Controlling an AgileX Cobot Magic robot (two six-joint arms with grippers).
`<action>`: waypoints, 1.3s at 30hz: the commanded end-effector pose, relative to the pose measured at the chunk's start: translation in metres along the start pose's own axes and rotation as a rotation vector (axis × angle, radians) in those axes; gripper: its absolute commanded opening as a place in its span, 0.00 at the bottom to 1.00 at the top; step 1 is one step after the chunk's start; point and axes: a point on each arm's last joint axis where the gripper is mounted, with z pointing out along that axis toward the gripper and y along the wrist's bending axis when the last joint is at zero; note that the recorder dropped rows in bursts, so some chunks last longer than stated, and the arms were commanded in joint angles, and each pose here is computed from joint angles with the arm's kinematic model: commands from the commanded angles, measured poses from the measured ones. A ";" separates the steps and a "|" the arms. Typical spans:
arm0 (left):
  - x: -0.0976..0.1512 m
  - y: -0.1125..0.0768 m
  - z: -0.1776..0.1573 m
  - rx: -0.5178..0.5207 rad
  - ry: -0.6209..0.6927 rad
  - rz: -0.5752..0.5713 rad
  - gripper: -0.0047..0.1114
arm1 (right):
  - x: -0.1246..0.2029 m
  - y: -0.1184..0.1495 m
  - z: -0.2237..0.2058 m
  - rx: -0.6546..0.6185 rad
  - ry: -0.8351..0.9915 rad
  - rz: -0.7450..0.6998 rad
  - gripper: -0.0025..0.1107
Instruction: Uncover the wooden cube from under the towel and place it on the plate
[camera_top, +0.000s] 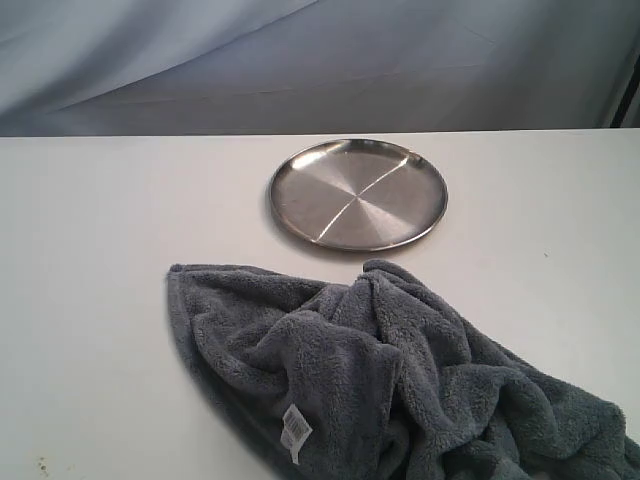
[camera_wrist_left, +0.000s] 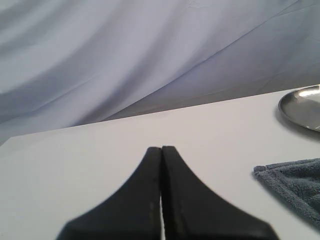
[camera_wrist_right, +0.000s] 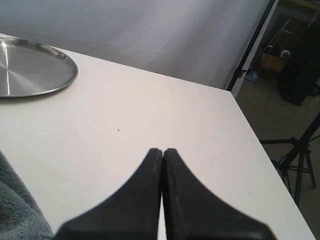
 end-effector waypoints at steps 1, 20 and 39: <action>0.000 0.000 0.000 0.001 -0.003 -0.010 0.04 | 0.000 -0.001 0.000 0.010 -0.007 -0.001 0.02; 0.000 0.000 0.000 0.001 -0.003 -0.010 0.04 | 0.000 -0.001 0.000 0.010 -0.007 -0.001 0.02; 0.000 0.000 0.000 0.001 -0.003 -0.010 0.04 | -0.010 -0.002 -0.001 0.026 -0.118 0.059 0.02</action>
